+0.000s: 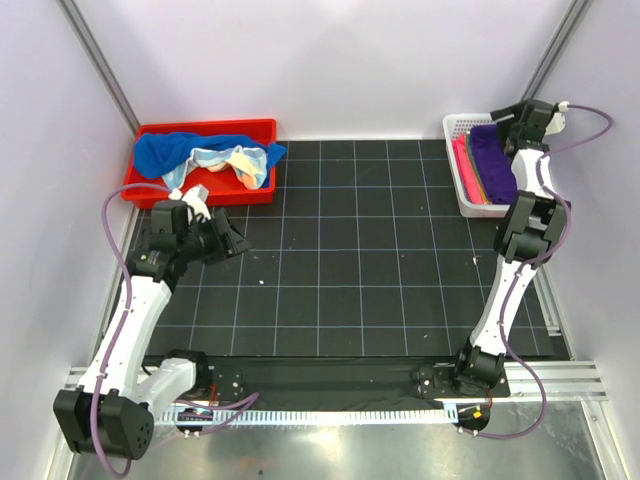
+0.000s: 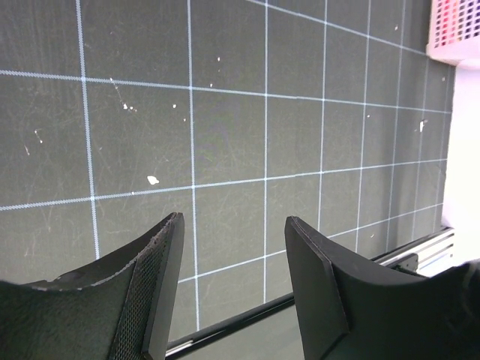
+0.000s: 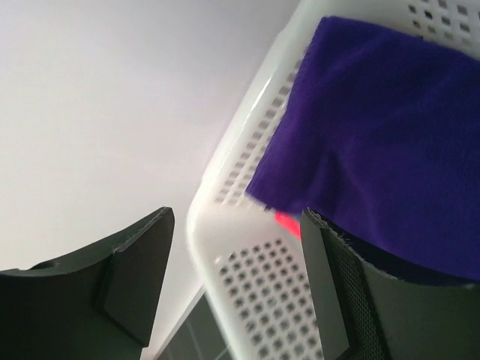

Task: Fold and stack the towels
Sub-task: Neatly place the folded towel into the bin

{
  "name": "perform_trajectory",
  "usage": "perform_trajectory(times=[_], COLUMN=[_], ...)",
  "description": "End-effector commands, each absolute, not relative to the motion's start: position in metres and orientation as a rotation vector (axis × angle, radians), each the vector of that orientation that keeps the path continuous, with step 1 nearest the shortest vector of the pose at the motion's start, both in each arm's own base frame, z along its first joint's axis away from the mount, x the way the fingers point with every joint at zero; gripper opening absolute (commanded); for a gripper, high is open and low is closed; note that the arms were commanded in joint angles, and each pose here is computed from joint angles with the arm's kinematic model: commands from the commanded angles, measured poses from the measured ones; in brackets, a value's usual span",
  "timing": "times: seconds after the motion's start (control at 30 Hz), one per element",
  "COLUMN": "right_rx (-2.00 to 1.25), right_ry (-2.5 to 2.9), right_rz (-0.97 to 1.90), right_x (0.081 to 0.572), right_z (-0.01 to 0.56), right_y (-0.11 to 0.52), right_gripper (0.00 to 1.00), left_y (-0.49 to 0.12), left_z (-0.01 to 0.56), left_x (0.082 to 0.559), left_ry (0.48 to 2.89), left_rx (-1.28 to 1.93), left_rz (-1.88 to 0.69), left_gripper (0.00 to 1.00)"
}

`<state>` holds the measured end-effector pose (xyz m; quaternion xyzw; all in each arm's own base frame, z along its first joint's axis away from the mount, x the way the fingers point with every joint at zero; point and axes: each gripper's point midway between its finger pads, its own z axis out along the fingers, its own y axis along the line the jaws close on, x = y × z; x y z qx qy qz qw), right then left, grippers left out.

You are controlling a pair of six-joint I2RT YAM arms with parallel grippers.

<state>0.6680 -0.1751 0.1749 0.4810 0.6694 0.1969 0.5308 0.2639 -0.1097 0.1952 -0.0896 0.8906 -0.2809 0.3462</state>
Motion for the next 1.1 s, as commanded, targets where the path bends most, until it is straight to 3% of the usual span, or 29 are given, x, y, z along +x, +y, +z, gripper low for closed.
perform_trajectory(times=[0.0,0.1,0.13,0.2,0.23,0.3,0.33,0.37,0.43,0.47,0.53,0.73,1.07], right_rx=[1.006,0.951,0.942,0.835,0.858,0.741,0.695,0.622,0.552,0.498,0.467,0.439,0.419], right_ry=[1.512,1.575,1.654,1.675,1.731,1.706,1.787,1.779,1.865,1.852,1.92,1.955,1.973], right_rz=[0.553,0.55,0.518,0.512,0.467,0.511,0.482,0.503,0.449,0.463,0.483,0.416,0.36], right_x=[0.645,0.617,0.604,0.578,0.559,0.531,0.511,0.49,0.456,0.438,0.41,0.341,0.316], right_z=[0.277,0.279,0.249,0.273,0.243,0.266,0.233,0.249,0.214,0.225,0.195,0.177,0.181], right_y=[-0.139,-0.091,-0.076,-0.028,-0.019,0.022,0.042,0.067,0.084,0.093,0.097,0.077,0.066], right_gripper=[0.75,0.75,0.76,0.77,0.77,0.78,0.79,0.82,0.86,0.92,1.0,1.0,1.0], left_y=[-0.112,-0.111,-0.11,-0.109,-0.109,-0.108,-0.107,-0.107,-0.107,-0.107,-0.108,-0.107,-0.108], left_z=[0.211,0.213,0.214,0.214,0.213,0.212,0.21,0.209,0.207,0.206,0.206,0.203,0.199], left_x=[0.268,0.269,0.269,0.27,0.27,0.27,0.27,0.27,0.269,0.269,0.269,0.267,0.269], left_ry=[2.241,2.23,2.226,2.223,2.225,2.228,2.235,2.24,2.244,2.245,2.25,2.254,2.268], left_rx=[-0.217,-0.224,-0.227,-0.228,-0.227,-0.228,-0.233,-0.232,-0.231,-0.233,-0.226,-0.23,-0.239], left_rz=[-0.794,-0.804,-0.805,-0.798,-0.797,-0.793,-0.788,-0.788,-0.785,-0.783,-0.791,-0.785,-0.789], left_gripper=[0.6,0.61,0.61,0.61,0.61,0.61,0.61,0.61,0.61,0.61,0.61,0.61,0.61])
